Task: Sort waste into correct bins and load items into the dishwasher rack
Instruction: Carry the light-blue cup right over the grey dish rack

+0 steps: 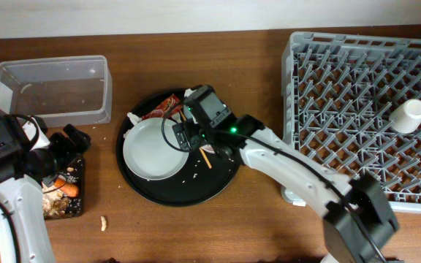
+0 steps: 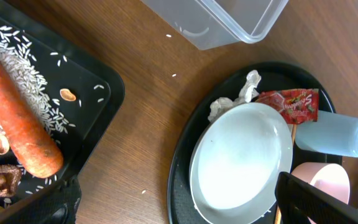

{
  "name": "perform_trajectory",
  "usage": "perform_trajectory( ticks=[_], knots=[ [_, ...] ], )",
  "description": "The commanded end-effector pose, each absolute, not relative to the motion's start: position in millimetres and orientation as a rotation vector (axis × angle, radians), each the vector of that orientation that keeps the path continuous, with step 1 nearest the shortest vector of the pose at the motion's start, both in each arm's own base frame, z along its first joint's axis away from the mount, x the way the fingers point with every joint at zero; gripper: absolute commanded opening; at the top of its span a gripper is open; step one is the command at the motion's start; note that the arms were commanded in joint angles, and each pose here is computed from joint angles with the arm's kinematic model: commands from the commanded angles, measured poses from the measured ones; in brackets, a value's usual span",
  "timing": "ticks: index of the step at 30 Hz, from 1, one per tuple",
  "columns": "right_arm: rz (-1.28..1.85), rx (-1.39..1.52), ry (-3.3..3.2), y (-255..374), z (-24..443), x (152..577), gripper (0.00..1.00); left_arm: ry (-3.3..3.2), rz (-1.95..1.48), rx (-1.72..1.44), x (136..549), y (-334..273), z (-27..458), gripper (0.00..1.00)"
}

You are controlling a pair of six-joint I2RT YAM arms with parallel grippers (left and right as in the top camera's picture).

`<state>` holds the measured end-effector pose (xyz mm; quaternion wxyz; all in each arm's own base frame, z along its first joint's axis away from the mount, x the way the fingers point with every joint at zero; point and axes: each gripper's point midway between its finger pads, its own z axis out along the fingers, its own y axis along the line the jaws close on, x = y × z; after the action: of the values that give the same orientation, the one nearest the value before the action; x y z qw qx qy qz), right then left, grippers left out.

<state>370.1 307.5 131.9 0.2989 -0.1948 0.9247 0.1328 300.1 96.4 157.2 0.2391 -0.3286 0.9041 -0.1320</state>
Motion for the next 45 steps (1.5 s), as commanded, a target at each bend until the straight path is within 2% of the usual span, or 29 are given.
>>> perform_trajectory(
  ticks=[1, 7, 12, 16, 28, 33, 39, 45],
  knots=[
    [0.249, -0.387, 2.376, 293, 130, 411, 0.99, 2.464, -0.358, -0.870, 303, 99, 164, 0.99],
    [0.320, -0.465, 2.268, 292, 129, 449, 0.99, 2.464, -0.358, -0.870, 303, 99, 164, 0.99],
    [0.318, -0.440, 2.256, 291, 100, 471, 0.99, 2.464, -0.358, -0.870, 303, 99, 164, 0.99],
    [0.386, -0.535, 2.228, 311, 91, 476, 0.99, 2.464, -0.358, -0.870, 303, 99, 164, 0.99],
    [0.371, -0.542, 2.245, 316, 67, 482, 1.00, 2.464, -0.358, -0.870, 303, 99, 164, 0.99],
    [0.371, -0.542, 2.245, 316, 67, 482, 0.93, 2.464, -0.358, -0.870, 303, 99, 164, 0.99],
    [0.371, -0.542, 2.245, 316, 67, 482, 0.72, 2.464, -0.358, -0.870, 303, 99, 164, 0.99],
    [0.379, -0.527, 2.244, 317, 84, 485, 0.64, 2.464, -0.358, -0.870, 303, 99, 164, 0.99]
  ],
)
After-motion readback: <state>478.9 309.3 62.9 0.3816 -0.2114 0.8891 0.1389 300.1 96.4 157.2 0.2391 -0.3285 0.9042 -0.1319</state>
